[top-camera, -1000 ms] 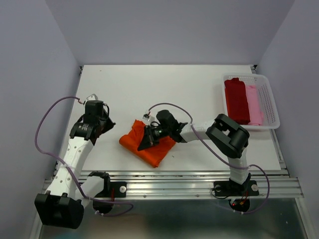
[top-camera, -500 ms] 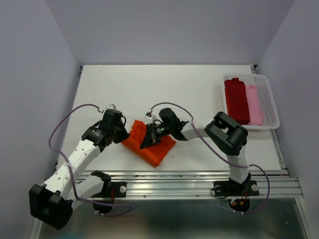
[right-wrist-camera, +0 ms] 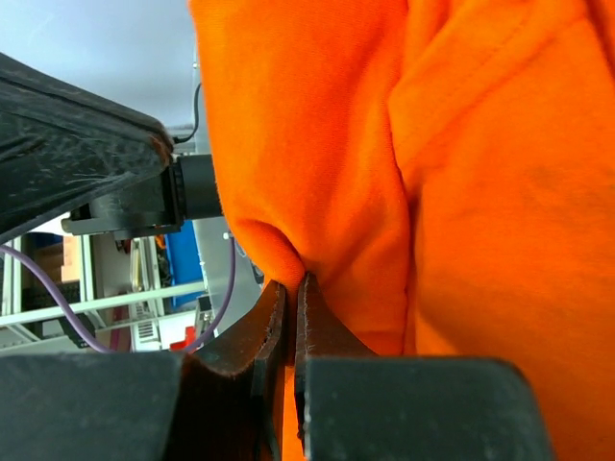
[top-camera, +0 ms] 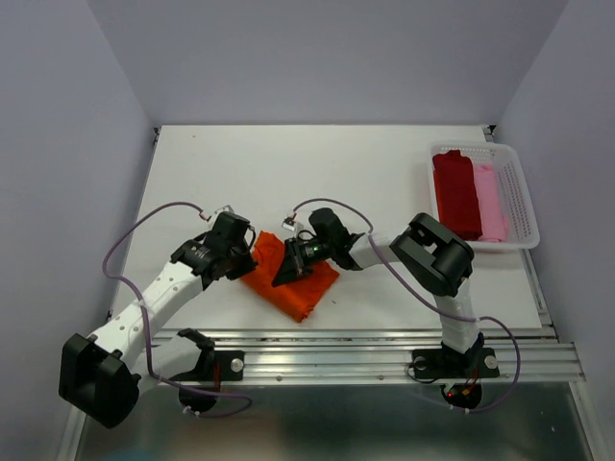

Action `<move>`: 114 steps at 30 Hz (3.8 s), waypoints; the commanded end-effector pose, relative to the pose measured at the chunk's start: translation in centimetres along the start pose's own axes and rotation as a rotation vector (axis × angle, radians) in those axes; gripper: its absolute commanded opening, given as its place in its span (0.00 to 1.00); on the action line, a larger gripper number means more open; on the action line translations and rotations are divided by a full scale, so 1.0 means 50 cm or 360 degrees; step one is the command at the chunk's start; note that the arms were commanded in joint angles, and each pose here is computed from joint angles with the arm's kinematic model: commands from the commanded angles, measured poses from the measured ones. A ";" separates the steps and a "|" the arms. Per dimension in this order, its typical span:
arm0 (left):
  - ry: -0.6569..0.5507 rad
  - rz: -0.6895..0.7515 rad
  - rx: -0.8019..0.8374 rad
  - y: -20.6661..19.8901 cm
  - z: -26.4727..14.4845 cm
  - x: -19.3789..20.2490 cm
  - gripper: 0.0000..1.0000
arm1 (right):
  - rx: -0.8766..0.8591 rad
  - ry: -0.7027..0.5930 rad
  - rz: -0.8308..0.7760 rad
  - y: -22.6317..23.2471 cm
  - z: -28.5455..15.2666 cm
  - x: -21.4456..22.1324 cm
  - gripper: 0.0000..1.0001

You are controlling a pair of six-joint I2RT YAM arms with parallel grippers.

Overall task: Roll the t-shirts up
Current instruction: Roll the T-shirt to the center of the board.

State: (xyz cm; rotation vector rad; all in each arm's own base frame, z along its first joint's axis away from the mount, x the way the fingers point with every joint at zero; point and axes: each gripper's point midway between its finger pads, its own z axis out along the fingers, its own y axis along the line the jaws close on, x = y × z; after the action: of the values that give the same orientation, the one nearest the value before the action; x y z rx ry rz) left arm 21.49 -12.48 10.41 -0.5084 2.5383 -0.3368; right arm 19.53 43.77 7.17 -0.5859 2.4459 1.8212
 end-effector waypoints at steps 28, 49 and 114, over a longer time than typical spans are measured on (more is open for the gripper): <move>-0.0045 0.0114 -0.0041 -0.042 0.087 -0.015 0.00 | 0.0136 -0.0098 -0.0156 -0.012 -0.044 -0.044 0.26; -0.0027 0.0156 -0.0123 -0.012 0.135 -0.005 0.00 | 0.0543 -0.0325 -0.0427 0.026 -0.124 -0.113 0.54; -0.0040 0.0068 -0.0243 0.029 0.147 -0.013 0.00 | 0.0952 -0.0281 -0.0611 -0.018 -0.169 0.038 0.01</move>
State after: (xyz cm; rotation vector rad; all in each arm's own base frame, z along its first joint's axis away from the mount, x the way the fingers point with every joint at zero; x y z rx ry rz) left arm 26.11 -13.22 3.82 -0.5183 2.5453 -0.2019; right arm 19.77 36.12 9.60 -0.7250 2.3434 0.9507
